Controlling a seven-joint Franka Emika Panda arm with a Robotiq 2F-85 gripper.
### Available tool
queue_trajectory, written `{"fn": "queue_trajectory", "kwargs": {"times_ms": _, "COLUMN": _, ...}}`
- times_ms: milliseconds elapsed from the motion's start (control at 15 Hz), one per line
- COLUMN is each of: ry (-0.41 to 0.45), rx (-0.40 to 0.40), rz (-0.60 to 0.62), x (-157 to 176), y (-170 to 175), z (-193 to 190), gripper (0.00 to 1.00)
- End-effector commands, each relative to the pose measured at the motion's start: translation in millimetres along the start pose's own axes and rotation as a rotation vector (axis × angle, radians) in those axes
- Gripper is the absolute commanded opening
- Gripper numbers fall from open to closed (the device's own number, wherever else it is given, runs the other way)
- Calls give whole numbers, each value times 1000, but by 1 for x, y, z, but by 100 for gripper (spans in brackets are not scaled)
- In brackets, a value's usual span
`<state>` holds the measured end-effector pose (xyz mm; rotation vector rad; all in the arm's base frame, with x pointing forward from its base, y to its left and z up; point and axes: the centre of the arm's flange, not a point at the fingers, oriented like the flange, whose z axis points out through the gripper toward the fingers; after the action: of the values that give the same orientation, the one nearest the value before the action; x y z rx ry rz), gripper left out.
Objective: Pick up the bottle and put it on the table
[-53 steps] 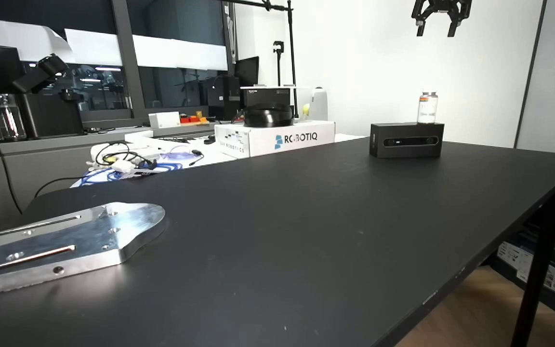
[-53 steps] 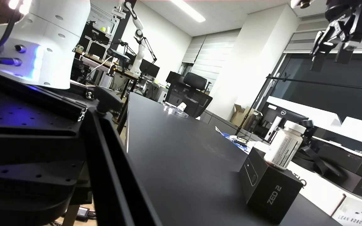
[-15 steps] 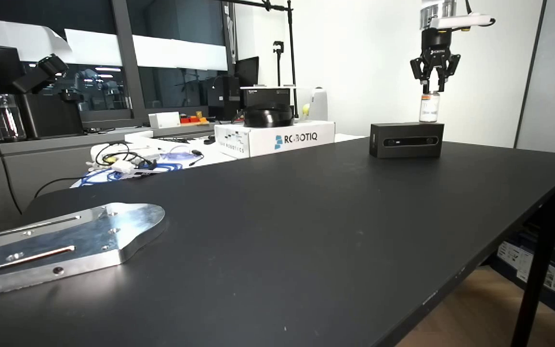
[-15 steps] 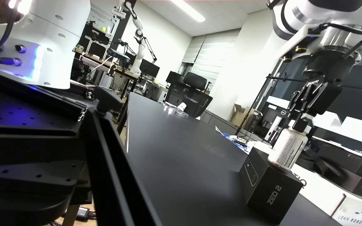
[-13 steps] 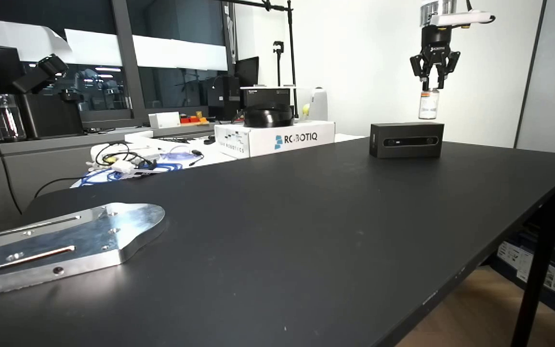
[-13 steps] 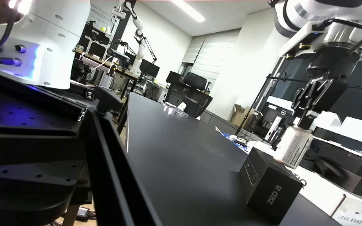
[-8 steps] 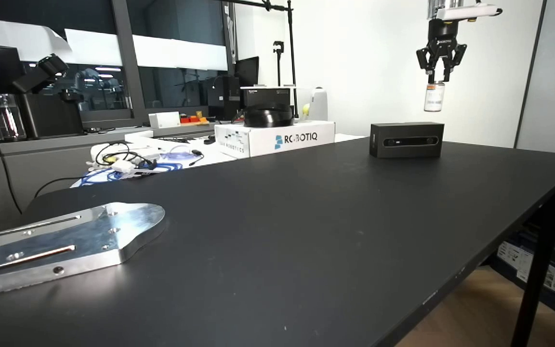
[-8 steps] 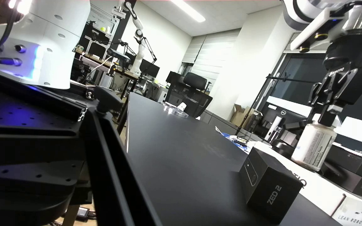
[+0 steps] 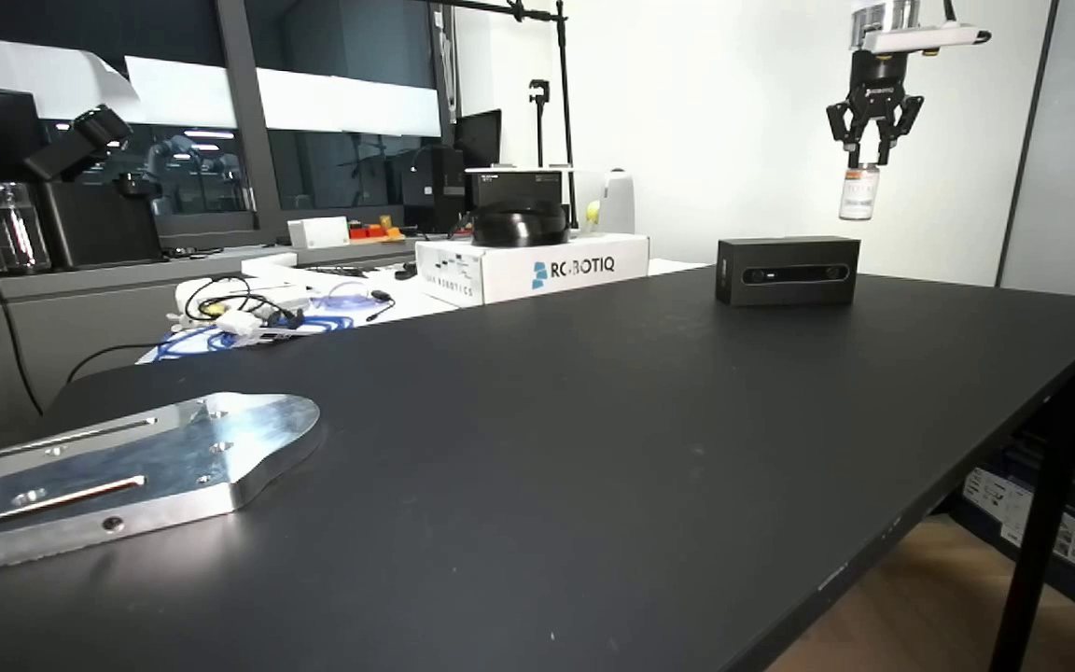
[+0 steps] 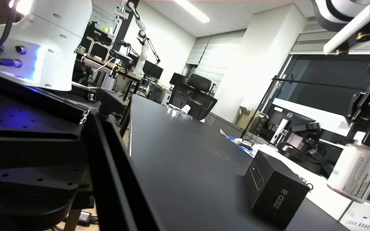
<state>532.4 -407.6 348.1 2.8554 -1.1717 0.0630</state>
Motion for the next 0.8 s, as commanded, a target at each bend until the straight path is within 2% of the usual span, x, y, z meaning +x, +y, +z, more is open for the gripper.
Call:
{"fn": "queue_trajectory", "kwargs": {"times_ms": 0, "ry": -14, "rx": 16, "rz": 22, "x": 49, "y": -2, "z": 6, "gripper": 19}}
{"fn": "queue_trajectory", "kwargs": {"times_ms": 400, "ry": -21, "rx": 6, "rz": 0, "x": 83, "y": -35, "z": 26, "gripper": 19}}
{"fn": "queue_trajectory", "kwargs": {"times_ms": 733, "ry": -36, "rx": 15, "rz": -60, "x": 84, "y": -74, "z": 59, "gripper": 19}}
